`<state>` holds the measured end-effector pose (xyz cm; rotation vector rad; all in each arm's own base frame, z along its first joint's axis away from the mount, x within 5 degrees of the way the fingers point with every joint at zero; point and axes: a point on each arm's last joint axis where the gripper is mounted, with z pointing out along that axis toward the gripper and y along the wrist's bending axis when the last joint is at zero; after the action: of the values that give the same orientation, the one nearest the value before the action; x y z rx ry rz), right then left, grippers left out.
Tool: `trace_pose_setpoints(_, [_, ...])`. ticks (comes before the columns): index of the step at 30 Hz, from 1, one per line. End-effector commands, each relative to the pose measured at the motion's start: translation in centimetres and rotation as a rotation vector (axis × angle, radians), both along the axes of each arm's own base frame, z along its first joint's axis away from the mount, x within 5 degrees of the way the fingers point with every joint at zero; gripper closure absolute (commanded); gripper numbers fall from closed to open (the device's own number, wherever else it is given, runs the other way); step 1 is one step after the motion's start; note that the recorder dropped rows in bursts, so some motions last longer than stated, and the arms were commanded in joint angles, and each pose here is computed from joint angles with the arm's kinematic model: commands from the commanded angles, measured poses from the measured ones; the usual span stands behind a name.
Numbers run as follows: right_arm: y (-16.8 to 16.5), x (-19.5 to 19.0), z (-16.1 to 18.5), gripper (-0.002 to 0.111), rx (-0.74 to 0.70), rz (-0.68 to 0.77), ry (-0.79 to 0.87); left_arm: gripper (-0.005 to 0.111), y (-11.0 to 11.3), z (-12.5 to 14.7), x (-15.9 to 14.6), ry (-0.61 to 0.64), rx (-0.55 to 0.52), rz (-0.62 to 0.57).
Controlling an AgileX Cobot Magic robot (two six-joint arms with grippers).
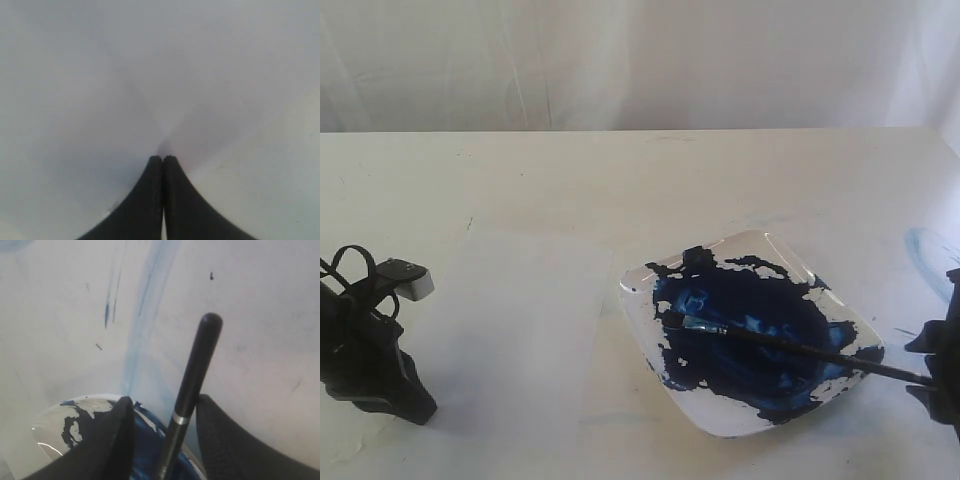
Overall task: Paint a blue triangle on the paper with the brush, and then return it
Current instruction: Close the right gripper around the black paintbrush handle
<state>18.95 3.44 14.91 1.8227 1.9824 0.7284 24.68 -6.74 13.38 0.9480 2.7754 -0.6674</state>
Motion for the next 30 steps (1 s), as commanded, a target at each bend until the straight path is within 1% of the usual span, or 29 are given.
trace_pose_setpoints(1, [0.0,0.1,0.1,0.07,-0.013,0.005,-0.013,0.107,0.1,0.0,-0.3,0.017,-0.008,-0.002])
trace_pose_setpoints(10, [0.2,0.8,-0.8,0.072,-0.014,0.017,0.043,0.107,0.1,0.0,-0.3,0.017,-0.008,-0.002])
trace_pose_setpoints(20, [0.5,2.0,0.0,0.072,-0.001,0.026,0.018,0.107,0.1,0.0,-0.3,0.017,-0.008,-0.002])
trace_pose_setpoints(25, [0.8,2.1,-0.8,0.072,0.011,0.042,0.073,0.107,0.1,0.0,-0.3,0.017,-0.008,-0.002])
trace_pose_setpoints(30, [0.8,2.1,-1.2,0.072,0.009,0.043,0.094,0.107,0.1,0.0,-0.3,0.017,-0.008,-0.002])
